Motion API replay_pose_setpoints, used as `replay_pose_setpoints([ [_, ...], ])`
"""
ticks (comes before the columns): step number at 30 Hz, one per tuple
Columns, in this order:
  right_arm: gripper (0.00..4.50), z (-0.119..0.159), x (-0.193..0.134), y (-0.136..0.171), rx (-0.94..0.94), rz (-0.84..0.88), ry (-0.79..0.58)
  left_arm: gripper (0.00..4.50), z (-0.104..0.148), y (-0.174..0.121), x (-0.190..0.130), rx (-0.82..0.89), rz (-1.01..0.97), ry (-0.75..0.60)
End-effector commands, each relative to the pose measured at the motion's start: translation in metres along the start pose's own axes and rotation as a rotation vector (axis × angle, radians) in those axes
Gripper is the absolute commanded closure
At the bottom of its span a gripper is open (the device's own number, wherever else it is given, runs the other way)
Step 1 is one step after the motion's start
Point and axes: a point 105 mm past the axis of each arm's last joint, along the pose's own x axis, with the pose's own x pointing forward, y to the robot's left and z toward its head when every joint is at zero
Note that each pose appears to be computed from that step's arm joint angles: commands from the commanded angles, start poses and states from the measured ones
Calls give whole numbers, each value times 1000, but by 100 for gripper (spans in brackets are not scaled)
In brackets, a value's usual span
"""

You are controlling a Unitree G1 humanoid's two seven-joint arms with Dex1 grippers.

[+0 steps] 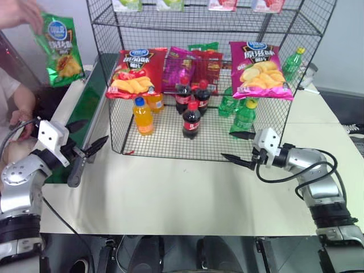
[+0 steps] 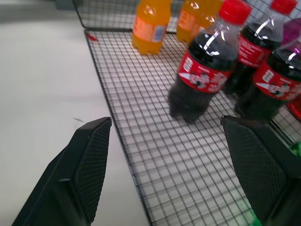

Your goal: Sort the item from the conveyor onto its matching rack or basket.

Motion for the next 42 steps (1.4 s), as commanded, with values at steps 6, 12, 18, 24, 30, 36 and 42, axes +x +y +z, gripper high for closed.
replay_pose_setpoints([
  [6, 64, 0, 1, -7, -55, -31, -18, 0, 2, 2, 4, 36, 9, -26],
  [12, 64, -4, -2, -7, -64, -29, -9, 0, 1, -7, 9, 22, -17, -34],
  [18, 64, 5, 5, -9, -90, -17, -18, 0, 0, -7, 5, 13, 0, -42],
  [24, 64, 9, 8, -12, -93, 0, -13, 0, -3, -8, 2, 33, 33, -42],
  [30, 64, 9, 10, -11, -68, 14, -21, 0, -5, -2, -14, 49, 44, -7],
  [36, 64, 17, 12, -4, -33, 30, -64, 0, 1, 6, -23, 57, 52, 8],
  [42, 64, 35, 6, 6, 88, 61, -150, 0, 12, 7, -31, 34, 44, -13],
])
